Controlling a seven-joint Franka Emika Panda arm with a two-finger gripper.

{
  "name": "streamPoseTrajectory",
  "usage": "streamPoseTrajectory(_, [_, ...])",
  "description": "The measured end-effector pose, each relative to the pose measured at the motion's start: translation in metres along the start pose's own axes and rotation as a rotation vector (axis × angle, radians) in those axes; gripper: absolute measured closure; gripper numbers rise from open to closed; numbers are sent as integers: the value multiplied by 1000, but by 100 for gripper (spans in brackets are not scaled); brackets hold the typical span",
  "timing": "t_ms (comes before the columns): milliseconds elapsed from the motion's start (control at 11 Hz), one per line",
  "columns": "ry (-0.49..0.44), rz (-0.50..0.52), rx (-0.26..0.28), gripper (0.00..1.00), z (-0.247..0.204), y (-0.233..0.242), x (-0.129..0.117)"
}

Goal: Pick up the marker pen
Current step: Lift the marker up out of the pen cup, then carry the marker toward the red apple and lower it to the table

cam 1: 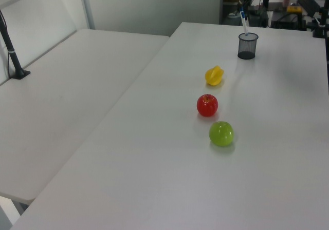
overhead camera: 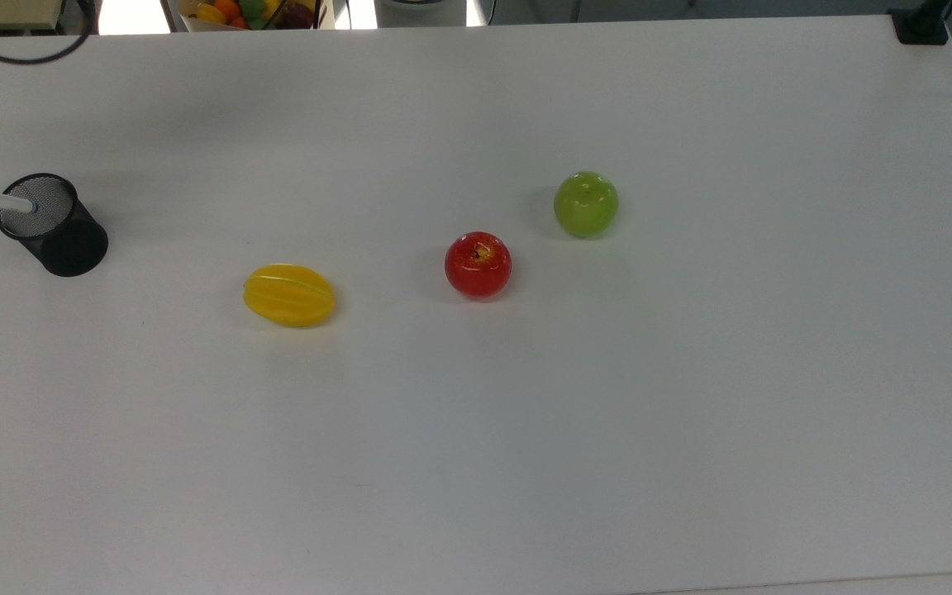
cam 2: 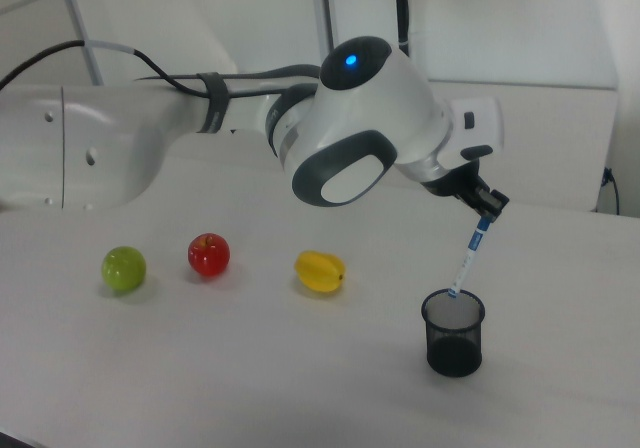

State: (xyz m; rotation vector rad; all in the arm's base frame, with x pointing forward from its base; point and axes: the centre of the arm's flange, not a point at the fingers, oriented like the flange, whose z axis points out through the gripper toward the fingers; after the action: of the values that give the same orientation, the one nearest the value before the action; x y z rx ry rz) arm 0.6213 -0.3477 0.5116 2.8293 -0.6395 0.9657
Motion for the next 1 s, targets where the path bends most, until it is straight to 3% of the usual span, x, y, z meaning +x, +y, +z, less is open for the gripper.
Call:
streamPoseTrajectory(273, [59, -27, 44, 83, -39, -30, 16])
streamPoseTrajectory(455, [23, -60, 98, 83, -54, -61, 17])
streamPoseTrajectory(819, [-229, -173, 218, 83, -78, -128, -10])
streamPoseTrajectory(1001, [-362, -240, 229, 83, -81, -159, -30])
